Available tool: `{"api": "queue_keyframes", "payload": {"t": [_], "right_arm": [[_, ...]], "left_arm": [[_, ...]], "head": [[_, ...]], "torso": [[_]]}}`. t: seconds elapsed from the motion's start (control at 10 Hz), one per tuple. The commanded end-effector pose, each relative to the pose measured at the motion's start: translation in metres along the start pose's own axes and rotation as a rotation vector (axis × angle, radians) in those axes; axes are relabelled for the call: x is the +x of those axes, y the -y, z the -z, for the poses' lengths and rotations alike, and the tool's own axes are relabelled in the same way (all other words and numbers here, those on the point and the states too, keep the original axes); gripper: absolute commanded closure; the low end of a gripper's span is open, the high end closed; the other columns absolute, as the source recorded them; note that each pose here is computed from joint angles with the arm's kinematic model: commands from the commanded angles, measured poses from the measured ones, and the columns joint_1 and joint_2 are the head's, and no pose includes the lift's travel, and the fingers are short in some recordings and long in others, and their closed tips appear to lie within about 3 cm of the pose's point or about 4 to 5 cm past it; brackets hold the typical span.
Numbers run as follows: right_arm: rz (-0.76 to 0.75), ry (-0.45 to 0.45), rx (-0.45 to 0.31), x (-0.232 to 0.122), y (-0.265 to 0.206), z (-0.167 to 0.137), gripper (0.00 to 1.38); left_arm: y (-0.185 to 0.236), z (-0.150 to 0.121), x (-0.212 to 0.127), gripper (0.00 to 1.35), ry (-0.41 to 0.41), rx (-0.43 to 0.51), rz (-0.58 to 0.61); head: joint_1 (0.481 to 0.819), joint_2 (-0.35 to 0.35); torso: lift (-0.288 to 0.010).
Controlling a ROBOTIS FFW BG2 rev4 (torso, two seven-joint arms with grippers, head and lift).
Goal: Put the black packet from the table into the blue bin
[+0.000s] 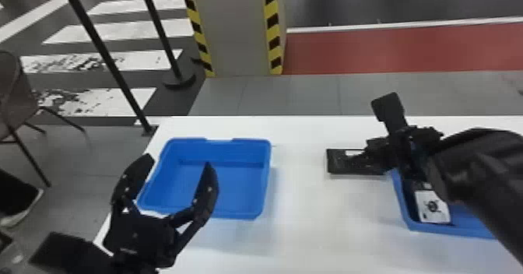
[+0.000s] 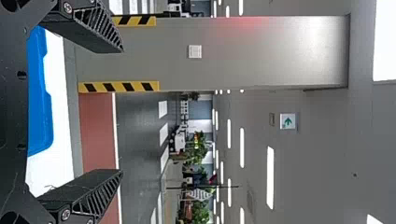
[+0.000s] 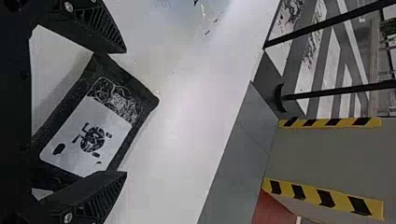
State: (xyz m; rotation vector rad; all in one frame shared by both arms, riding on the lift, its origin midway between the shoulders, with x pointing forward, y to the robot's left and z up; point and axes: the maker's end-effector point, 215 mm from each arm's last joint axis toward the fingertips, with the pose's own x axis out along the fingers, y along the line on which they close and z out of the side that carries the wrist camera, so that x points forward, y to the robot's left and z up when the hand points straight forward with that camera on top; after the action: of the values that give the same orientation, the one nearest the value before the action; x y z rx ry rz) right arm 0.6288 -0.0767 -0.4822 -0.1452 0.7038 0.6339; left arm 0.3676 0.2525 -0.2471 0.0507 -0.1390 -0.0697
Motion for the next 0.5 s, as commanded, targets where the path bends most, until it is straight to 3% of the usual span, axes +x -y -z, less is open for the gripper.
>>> {"api": "queue_keyframes", "payload": {"t": [0.0,0.4], "right_arm": [[-0.005,-0.011,-0.008,0.003,-0.003,0.003,0.08],[0.009,-0.083,0.003,0.007,0.008,0.033,0.06]], "left_arm": [[0.001,0.000,0.001,0.11,0.002,-0.002,0.001],[0.009,0.003,0.009,0.11,0.009,-0.022,0.011]], "head": [[0.695,0.195],[0.695,0.186]], "torso": [[-0.110],[-0.110]]}}
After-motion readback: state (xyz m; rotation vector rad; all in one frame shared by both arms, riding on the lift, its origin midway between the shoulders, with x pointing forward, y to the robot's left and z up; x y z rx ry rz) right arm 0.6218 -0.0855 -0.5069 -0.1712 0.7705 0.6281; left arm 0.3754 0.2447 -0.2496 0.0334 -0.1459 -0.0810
